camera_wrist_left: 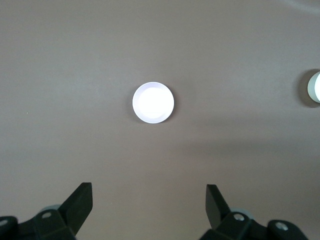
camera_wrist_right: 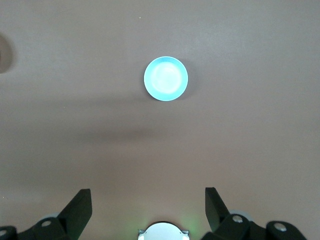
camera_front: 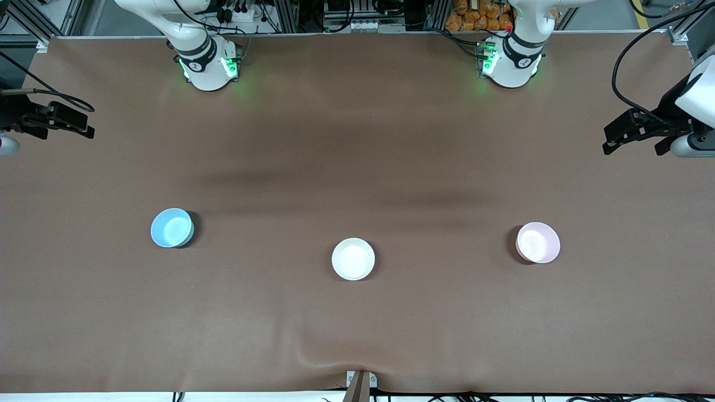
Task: Stack pink and blue bowls on white bowl
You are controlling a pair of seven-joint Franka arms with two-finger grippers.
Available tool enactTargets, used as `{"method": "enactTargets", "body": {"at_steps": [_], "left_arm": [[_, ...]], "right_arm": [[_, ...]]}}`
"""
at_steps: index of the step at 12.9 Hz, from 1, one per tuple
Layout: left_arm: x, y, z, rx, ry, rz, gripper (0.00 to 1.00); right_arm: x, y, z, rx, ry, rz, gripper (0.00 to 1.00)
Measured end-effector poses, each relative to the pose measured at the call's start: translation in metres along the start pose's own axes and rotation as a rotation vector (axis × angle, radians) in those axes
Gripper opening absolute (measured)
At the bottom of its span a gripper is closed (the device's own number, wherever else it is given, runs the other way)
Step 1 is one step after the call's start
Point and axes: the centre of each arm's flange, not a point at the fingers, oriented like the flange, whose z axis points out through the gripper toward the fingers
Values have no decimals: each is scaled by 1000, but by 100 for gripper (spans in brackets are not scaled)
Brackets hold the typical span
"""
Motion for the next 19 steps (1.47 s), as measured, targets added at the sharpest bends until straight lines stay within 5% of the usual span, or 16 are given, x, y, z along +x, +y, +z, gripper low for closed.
{"method": "enactTargets", "body": {"at_steps": [12, 19], "left_arm": [[-2, 0, 4, 2, -26, 0, 100], [25, -40, 80, -3, -127, -67, 100]], "right_arm": [[0, 0, 3, 0, -5, 0, 100], [1, 0, 6, 0, -11, 0, 100]]}}
